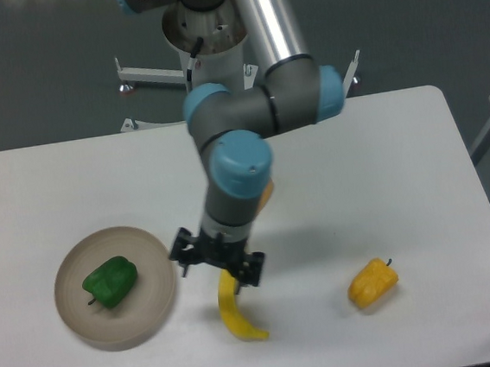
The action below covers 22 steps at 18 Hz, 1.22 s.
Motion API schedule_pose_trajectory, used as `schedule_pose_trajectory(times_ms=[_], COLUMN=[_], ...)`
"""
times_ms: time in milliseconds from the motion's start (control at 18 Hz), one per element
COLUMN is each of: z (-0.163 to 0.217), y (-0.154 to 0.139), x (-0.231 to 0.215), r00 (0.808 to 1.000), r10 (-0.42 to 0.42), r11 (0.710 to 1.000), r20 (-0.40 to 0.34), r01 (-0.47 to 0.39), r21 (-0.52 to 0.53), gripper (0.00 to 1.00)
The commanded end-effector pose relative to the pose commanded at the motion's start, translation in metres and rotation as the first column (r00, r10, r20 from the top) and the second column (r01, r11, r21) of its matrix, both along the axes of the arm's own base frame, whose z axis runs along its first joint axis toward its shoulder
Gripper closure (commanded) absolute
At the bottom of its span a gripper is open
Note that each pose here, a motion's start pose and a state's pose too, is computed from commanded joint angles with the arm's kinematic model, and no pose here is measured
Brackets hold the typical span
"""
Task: Pick up the green pepper from the plate
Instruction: 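Move the gripper over the plate and lower onto the green pepper, then close the gripper on the green pepper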
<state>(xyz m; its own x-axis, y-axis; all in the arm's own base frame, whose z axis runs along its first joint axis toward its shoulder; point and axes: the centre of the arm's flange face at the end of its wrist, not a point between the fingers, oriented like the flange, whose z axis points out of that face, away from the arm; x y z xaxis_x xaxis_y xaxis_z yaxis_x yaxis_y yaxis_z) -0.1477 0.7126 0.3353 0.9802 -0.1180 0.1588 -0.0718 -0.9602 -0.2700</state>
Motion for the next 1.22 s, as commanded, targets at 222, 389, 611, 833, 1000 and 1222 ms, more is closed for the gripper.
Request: schedule_pose_trajectory(times_ms=[222,389,611,833,1000,1222], z=[-0.010,-0.020,-0.031,-0.041,-0.044,-0.047], y=[0.005,0.006,0.008,0.002,0.001,0.001], x=[0.050,0.076,0.093,0.107,0.110,0.116], r00=[0.998,0.995,0.984,0.964,0.963,0.962], r10=[-0.061,-0.103,-0.174,-0.260,-0.263,-0.268], r11=[0.998,0.995,0.983,0.964,0.964,0.963], r20=[-0.002,-0.005,-0.045,-0.057,-0.065,-0.062], r01=[0.061,0.103,0.176,0.262,0.265,0.269], r21=[-0.008,-0.011,0.045,0.036,0.026,0.021], gripper=[0.00,0.00,0.00,0.00,0.00,0.00])
